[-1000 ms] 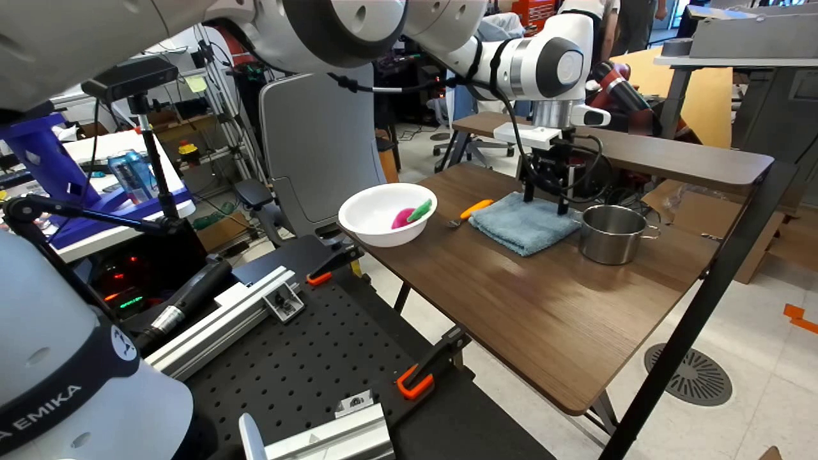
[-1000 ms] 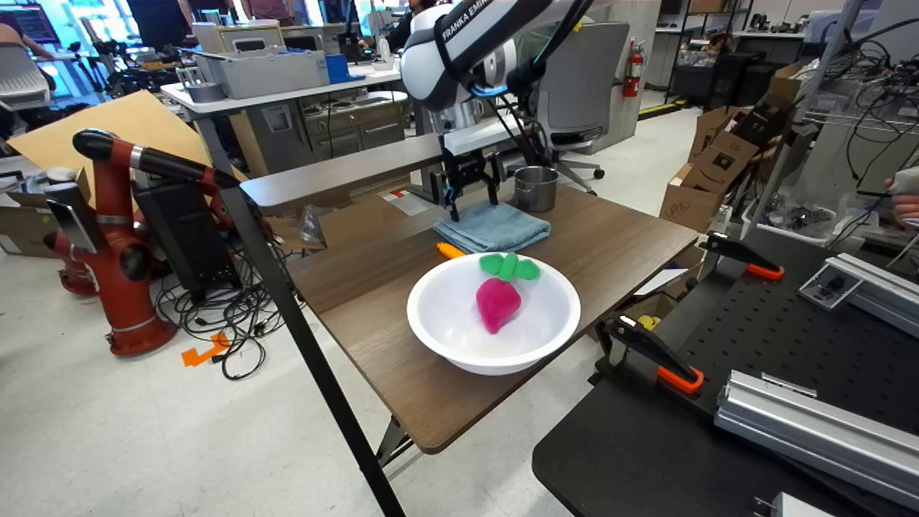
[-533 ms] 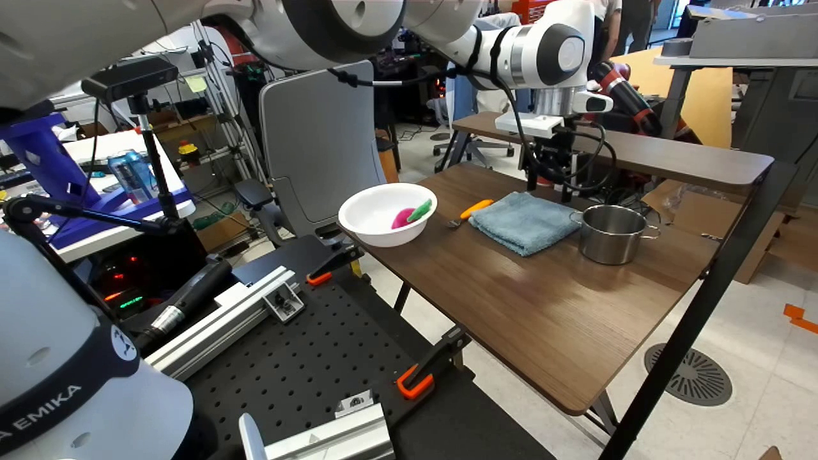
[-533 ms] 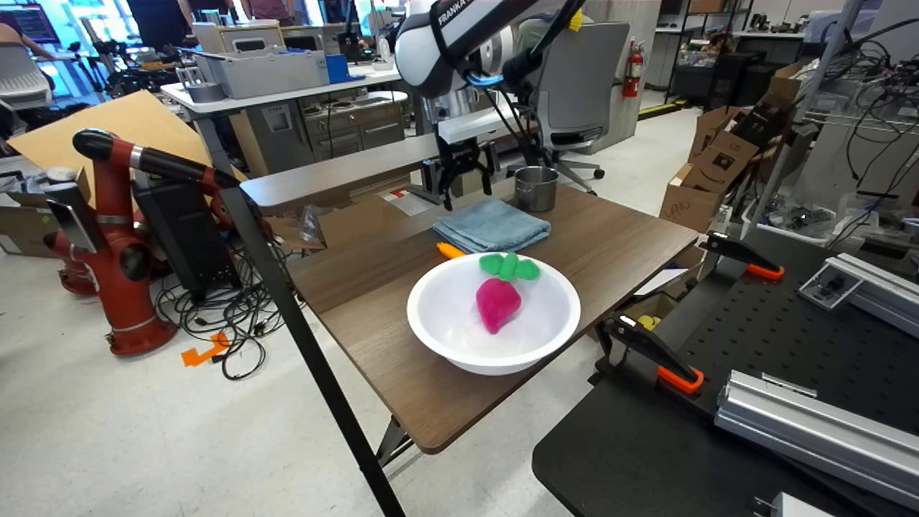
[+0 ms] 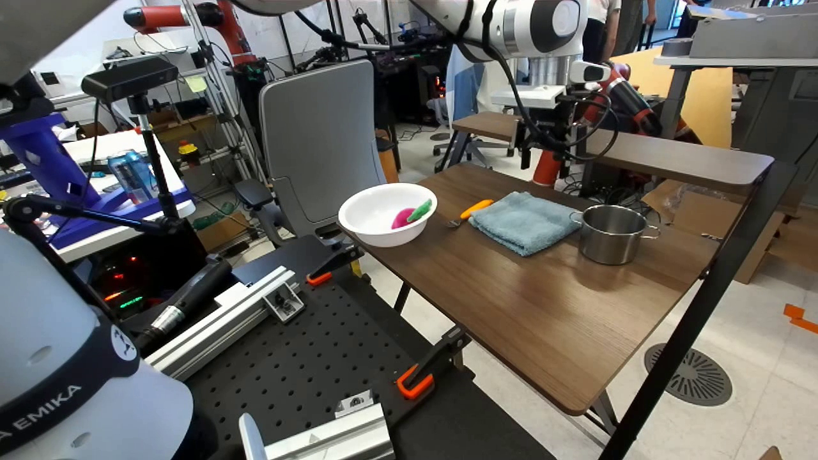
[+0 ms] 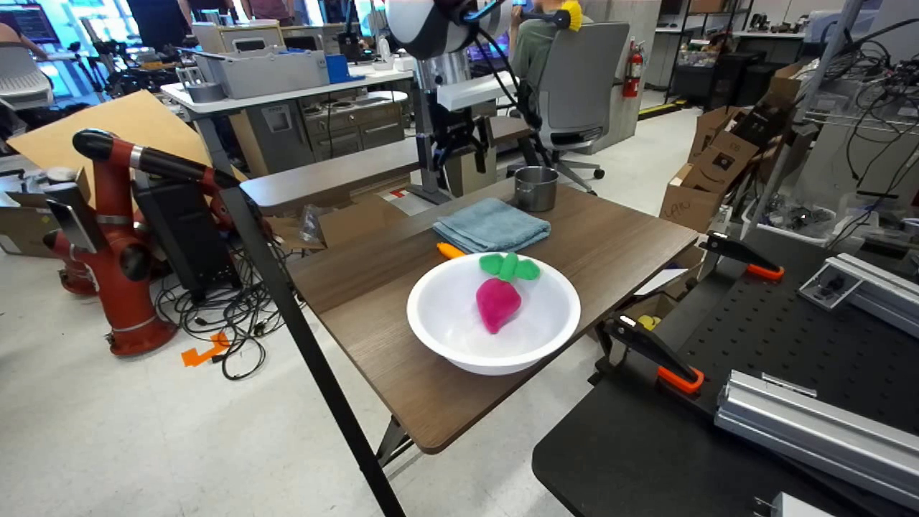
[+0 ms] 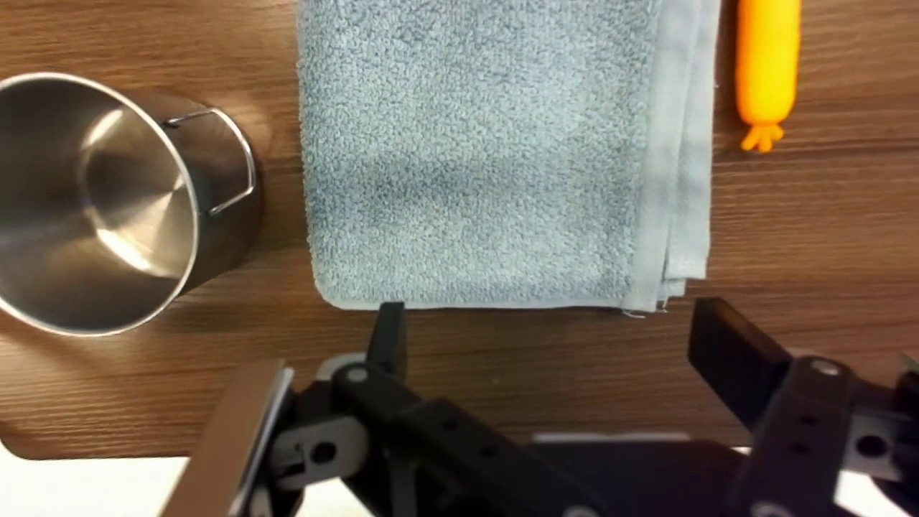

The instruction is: Slide the blue towel backwards

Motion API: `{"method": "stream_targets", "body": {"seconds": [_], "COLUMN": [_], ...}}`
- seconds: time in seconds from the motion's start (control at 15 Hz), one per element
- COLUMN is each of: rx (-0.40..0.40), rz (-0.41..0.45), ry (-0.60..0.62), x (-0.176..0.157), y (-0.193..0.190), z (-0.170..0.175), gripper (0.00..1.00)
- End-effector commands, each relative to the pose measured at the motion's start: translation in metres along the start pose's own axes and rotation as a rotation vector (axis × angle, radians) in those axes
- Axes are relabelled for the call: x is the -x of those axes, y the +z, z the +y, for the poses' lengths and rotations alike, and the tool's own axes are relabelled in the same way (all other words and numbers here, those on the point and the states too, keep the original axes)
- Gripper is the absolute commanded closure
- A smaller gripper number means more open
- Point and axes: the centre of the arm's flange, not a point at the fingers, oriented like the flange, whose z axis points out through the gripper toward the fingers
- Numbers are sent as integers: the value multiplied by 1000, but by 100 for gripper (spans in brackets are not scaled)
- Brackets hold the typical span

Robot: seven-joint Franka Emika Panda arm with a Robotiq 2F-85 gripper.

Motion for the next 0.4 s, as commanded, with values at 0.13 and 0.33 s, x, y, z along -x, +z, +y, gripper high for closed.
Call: {"method": "stream_targets", "body": {"seconds": [0.13,0.33], "rx": [2,5], "rz": [-8,-5], "ry": [-9,-11], "x": [6,7], "y": [2,3], "z": [1,1], "gripper": [0,0]}}
